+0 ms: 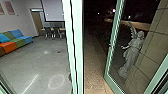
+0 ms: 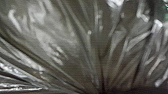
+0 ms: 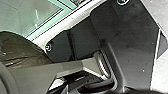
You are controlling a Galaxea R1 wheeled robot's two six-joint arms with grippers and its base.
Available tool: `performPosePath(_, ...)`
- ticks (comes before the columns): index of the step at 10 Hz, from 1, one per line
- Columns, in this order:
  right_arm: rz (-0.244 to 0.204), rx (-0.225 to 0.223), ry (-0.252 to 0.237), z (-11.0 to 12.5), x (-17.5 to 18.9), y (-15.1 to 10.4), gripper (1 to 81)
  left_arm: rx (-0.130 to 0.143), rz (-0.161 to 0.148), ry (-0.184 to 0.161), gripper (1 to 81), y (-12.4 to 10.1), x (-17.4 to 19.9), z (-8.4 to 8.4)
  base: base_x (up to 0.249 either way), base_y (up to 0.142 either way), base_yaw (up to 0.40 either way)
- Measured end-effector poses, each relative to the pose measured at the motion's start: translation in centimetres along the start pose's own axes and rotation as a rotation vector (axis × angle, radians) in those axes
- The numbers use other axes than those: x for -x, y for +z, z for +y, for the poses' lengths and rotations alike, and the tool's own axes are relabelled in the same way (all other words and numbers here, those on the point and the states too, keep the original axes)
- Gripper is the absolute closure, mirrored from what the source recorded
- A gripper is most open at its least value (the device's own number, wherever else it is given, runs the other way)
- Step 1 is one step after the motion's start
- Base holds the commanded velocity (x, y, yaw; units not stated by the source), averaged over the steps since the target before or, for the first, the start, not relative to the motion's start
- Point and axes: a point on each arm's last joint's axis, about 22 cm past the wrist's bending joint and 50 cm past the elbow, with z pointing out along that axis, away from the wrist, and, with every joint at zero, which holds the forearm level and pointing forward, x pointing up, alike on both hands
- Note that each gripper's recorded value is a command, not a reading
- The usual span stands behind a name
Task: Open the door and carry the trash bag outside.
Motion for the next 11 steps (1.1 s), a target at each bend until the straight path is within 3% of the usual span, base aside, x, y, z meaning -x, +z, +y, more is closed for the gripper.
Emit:
performPosePath(3, 0.057, -0.036, -0.033, -1.4, -2.2, 0.9, 1.0, -0.002, 0.072, 0.021, 81.1, -0.7, -2.8, 0.2, 0.0, 0.0, 0.0)
performPosePath(5, 0.044, -0.034, -0.047, -1.3, -1.9, 0.9, 1.0, -0.001, 0.084, 0.007, 81.1, -0.9, -2.6, 0.3, 0.0, 0.0, 0.0)
performPosePath(7, 0.036, -0.037, -0.085, -1.6, -3.2, 1.1, 1.0, -0.005, 0.096, -0.028, 81.1, -1.0, -1.8, -0.2, 0.0, 0.0, 0.0)
performPosePath(11, 0.037, -0.033, -0.092, -1.8, -3.4, 1.3, 1.0, -0.007, 0.1, -0.031, 81.1, -1.1, -1.9, -0.3, 0.0, 0.0, 0.0)
